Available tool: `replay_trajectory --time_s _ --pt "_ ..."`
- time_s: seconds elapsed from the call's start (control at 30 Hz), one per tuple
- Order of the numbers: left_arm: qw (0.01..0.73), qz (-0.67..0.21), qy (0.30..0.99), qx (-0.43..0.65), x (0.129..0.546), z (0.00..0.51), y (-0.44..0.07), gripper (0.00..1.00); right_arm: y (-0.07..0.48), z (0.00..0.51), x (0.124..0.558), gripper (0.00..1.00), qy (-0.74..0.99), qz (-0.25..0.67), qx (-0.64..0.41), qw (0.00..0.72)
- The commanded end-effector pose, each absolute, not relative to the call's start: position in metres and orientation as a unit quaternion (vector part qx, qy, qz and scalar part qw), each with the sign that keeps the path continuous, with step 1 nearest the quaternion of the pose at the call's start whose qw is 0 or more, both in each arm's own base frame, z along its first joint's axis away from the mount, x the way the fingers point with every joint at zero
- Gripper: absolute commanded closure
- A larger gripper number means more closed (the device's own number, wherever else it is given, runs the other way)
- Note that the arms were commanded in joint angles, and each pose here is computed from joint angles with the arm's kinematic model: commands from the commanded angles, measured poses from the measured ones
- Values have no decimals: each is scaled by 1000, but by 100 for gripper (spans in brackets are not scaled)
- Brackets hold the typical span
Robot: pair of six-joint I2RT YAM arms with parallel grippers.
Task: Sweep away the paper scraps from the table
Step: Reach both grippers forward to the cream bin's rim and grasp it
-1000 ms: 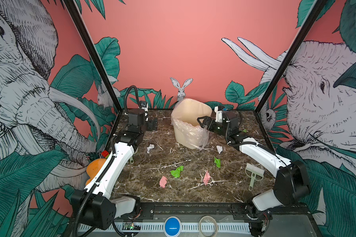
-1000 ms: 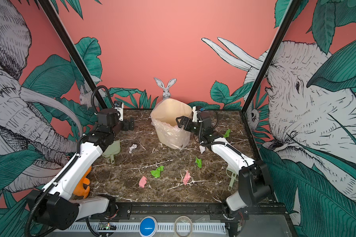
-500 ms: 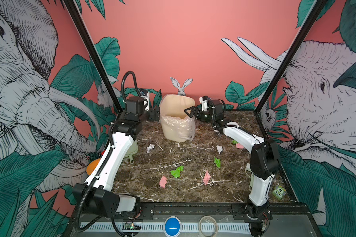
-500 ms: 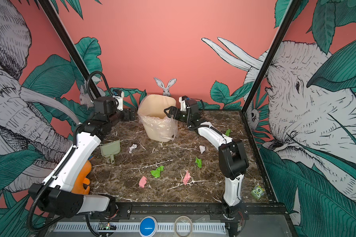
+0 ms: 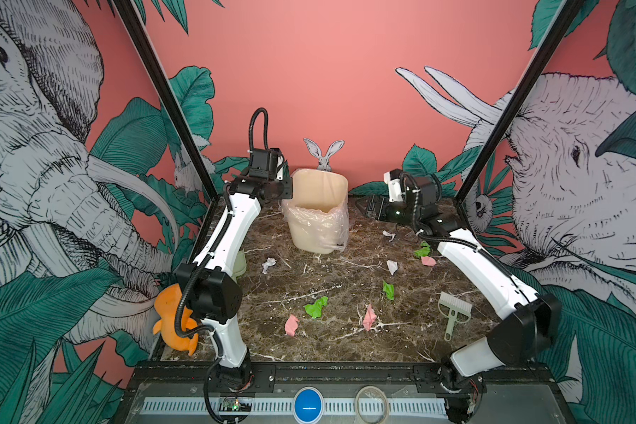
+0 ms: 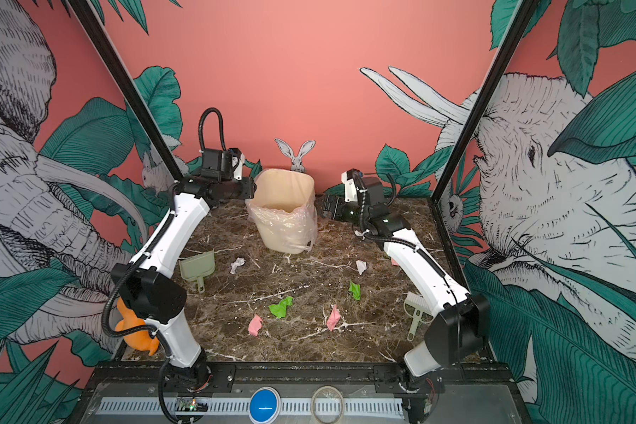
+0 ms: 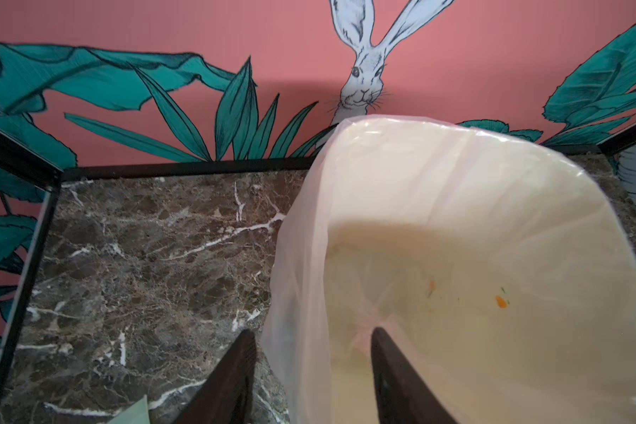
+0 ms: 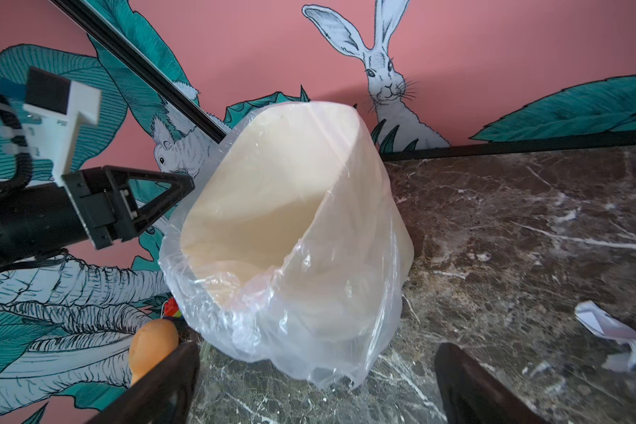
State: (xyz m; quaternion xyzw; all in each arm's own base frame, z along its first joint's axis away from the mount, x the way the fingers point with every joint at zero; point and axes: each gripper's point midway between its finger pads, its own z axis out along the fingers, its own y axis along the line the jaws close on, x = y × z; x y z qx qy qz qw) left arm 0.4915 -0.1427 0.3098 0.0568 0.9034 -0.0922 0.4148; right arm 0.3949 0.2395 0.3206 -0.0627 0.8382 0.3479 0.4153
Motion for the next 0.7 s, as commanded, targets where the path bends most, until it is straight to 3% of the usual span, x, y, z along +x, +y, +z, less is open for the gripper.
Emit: replay_trajectory --time_s 0.0,0.23,0.67 --pt "389 -96 915 49 482 308 -148 52 227 300 385 1 858 316 -52 401" --pt "372 -64 925 48 493 288 -146 60 223 299 378 1 860 317 -47 397" --pt "362 -50 930 45 504 274 -154 88 227 286 378 1 866 318 -44 382"
